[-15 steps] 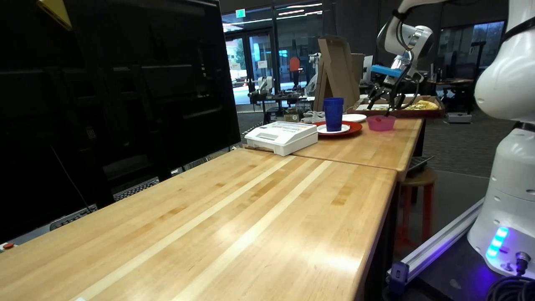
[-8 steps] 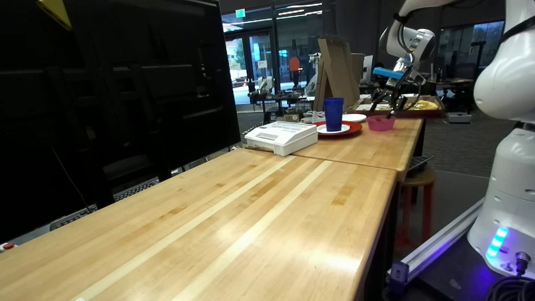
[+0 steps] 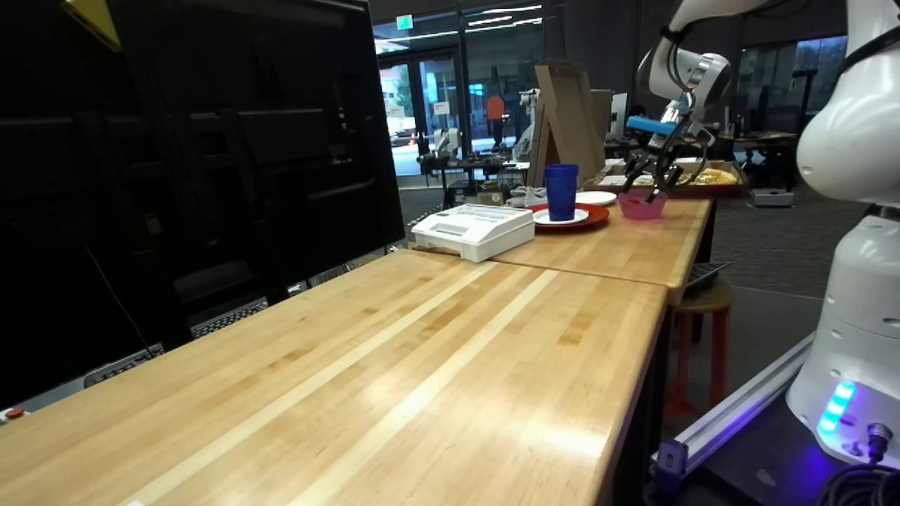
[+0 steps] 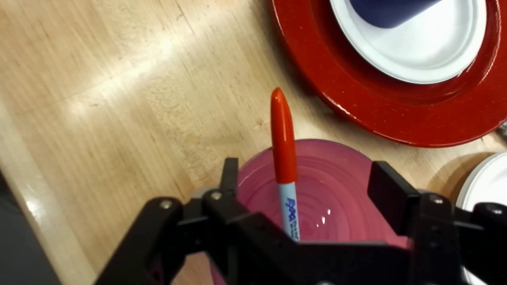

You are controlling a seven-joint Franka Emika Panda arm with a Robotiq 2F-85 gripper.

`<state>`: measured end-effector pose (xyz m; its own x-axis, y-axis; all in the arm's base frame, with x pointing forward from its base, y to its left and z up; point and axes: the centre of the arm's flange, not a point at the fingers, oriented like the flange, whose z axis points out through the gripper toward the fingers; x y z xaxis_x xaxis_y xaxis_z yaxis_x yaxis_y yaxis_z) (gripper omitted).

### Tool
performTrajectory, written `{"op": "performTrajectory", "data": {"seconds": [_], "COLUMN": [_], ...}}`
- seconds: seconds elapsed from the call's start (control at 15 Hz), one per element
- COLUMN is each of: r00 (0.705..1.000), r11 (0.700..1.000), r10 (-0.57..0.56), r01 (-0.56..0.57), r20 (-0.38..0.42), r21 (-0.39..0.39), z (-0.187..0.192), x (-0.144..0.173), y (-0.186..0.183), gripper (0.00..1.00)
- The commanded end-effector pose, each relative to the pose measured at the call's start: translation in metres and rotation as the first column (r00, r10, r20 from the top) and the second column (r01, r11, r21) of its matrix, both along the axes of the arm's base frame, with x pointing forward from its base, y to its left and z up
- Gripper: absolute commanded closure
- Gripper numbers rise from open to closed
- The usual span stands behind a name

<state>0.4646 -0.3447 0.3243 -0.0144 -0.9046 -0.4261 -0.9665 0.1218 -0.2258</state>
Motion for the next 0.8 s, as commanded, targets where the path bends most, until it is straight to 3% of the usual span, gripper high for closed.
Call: {"op": "performTrajectory", "data": {"seconds": [0.0,0.07,0.27,0.4,0.73], "r00": [1.0,1.0,1.0,0.999,0.997], "r11": [1.0,1.0,1.0,0.999,0.999], "r10": [0.002,0.0,-0.011,-0.022,-0.043], "r01": [-0.002,-0.001,0.01,0.021,0.042], "r20": [0.014,0.015,0.024,0.041,0.059], "r21": [0.025,0.025,0.024,0.025,0.016], "z": [0.0,0.001,0.006,0.012,0.02], "x": [0.004,0.004,0.003,0.002,0.004], "y": [-0.005,-0.006,-0.011,-0.014,-0.023], "gripper": [0.15,0.16,0.04,0.01,0.07]}}
